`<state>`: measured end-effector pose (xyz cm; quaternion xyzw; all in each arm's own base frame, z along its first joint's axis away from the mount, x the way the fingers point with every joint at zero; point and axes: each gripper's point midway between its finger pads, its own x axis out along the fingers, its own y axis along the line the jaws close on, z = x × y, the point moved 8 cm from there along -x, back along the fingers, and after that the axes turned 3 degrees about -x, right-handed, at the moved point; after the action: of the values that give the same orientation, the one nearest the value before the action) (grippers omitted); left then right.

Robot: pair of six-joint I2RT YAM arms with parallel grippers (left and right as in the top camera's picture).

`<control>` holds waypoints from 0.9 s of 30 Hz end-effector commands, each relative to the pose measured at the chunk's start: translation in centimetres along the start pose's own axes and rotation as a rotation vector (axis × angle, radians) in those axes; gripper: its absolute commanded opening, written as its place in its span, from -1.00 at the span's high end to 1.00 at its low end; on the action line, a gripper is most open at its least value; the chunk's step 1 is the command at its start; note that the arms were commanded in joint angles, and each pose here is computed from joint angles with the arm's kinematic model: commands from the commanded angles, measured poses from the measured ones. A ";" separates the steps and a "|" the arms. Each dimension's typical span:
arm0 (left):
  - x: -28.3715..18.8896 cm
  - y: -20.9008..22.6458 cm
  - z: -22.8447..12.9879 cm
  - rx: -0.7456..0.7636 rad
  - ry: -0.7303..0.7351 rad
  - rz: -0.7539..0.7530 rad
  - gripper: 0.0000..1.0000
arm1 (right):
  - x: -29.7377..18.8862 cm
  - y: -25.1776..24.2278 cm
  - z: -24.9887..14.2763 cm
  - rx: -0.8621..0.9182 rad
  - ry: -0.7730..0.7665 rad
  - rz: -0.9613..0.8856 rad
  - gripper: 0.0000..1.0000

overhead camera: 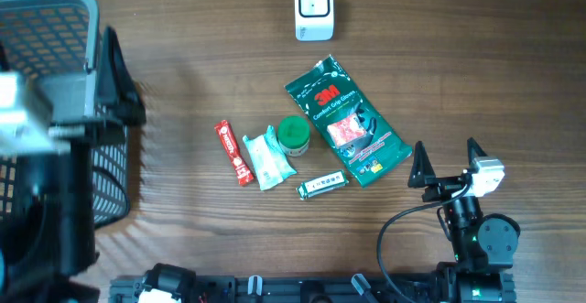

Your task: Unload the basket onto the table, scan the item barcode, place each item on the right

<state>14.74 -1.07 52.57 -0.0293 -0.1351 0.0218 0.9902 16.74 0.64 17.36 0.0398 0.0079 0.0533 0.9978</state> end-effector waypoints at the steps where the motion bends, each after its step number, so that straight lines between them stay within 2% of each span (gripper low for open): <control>1: -2.4 0.6 0.0 -0.048 -0.078 -0.035 -1.00 | 0.0 0.0 0.0 0.006 -0.005 -0.005 -1.00; 4: -4.9 1.8 0.6 -0.037 -0.180 0.009 -1.00 | 0.0 0.0 0.0 0.006 -0.005 -0.005 -0.99; 10: -11.0 0.7 1.2 0.053 -0.301 -0.139 -1.00 | 0.0 0.0 0.0 0.006 -0.005 -0.005 -0.99; 14: -16.5 0.2 1.7 0.088 -0.403 -0.136 -1.00 | 0.0 0.0 0.0 0.006 -0.005 -0.005 -1.00; 19: -21.4 0.2 1.2 0.053 -0.477 -0.191 -1.00 | 0.0 0.0 0.0 0.006 -0.005 -0.005 -0.99; 24: -21.1 0.4 -0.2 0.042 -0.437 -0.182 -1.00 | 0.0 0.0 0.0 0.005 -0.005 -0.005 -0.99; 27: -20.6 1.1 -0.3 0.039 -0.455 -0.103 -1.00 | 0.0 0.0 0.0 0.006 -0.005 -0.005 -0.99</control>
<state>-5.28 -1.59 46.70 0.0137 -0.3480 -0.0458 0.9363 16.74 0.64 17.36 0.0398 0.0079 0.0533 0.9978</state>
